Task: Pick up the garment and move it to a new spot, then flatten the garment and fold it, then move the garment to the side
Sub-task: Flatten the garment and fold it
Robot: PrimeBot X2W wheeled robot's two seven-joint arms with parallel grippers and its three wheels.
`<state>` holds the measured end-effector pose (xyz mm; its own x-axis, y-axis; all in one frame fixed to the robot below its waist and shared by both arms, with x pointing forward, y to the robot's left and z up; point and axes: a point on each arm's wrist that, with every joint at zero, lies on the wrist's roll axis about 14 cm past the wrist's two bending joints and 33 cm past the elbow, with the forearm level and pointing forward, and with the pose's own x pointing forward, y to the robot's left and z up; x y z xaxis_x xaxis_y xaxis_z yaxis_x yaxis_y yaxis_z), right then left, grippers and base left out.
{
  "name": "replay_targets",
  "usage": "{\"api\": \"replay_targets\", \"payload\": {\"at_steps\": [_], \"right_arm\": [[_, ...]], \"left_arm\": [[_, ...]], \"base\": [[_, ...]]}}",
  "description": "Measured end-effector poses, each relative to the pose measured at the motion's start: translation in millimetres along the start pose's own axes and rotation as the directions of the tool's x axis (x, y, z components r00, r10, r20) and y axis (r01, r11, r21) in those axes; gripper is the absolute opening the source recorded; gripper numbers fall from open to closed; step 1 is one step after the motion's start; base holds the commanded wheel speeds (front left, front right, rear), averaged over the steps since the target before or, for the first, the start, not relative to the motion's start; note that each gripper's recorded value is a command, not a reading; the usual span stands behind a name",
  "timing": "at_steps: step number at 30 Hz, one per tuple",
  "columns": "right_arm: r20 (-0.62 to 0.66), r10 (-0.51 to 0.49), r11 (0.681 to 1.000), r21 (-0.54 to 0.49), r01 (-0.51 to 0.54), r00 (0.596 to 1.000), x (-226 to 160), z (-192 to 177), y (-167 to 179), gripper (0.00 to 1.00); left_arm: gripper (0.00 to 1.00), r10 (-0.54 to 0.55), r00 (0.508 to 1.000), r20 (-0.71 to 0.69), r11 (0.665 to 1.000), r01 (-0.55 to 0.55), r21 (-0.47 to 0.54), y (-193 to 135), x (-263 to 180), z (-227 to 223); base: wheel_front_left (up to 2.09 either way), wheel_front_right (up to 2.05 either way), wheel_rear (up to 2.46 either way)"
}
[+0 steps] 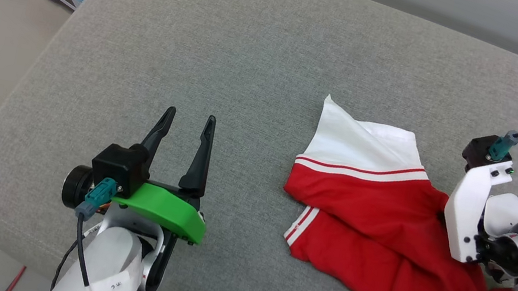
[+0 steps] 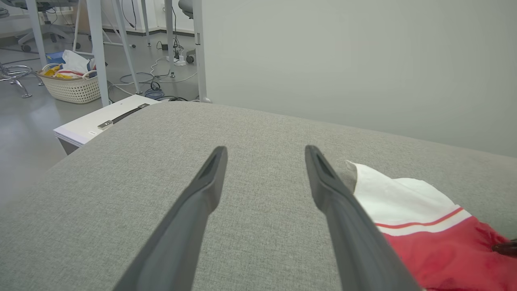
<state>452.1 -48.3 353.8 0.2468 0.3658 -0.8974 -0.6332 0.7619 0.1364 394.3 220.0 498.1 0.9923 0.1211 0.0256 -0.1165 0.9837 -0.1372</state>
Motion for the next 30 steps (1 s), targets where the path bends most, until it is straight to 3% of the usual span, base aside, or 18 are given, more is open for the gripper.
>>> {"api": "replay_targets", "payload": {"at_steps": [8, 15, 22, 27, 30], "right_arm": [[0.185, -0.038, 0.995, 0.102, 0.020, 0.982, -25.6, 22.3, -15.3, 0.00], [0.268, -0.231, 0.946, 0.286, 0.152, 0.935, -79.3, -11.3, -81.2, 0.00], [0.216, -0.414, 0.821, 0.508, 0.260, 0.884, -120.5, -110.9, -123.7, 0.00], [0.172, -0.467, 0.714, 0.652, 0.255, 0.867, -126.9, -178.2, -106.0, 0.00], [0.165, -0.477, 0.671, 0.703, 0.236, 0.863, -125.6, -198.5, -85.9, 0.00]], "left_arm": [[1.00, -0.014, 1.000, 0.003, 1.000, 0.014, 0.009, -1.7, -2.7, 0.9], [1.00, -0.050, 0.999, -0.006, 0.999, 0.050, -0.008, -12.9, -9.1, -3.6], [1.00, -0.115, 0.993, -0.008, 0.993, 0.115, -0.019, -34.8, -8.5, -5.7], [1.00, -0.149, 0.989, -0.009, 0.989, 0.148, -0.011, -44.3, -7.6, -6.2], [1.00, -0.162, 0.987, -0.012, 0.987, 0.162, -0.007, -48.7, -6.4, -6.5]], "base": [[0.00, 0.00, 0.00], [0.00, 0.00, 0.00], [0.00, 0.00, 0.00], [0.00, 0.00, 0.00], [0.00, 0.00, 0.00]]}}
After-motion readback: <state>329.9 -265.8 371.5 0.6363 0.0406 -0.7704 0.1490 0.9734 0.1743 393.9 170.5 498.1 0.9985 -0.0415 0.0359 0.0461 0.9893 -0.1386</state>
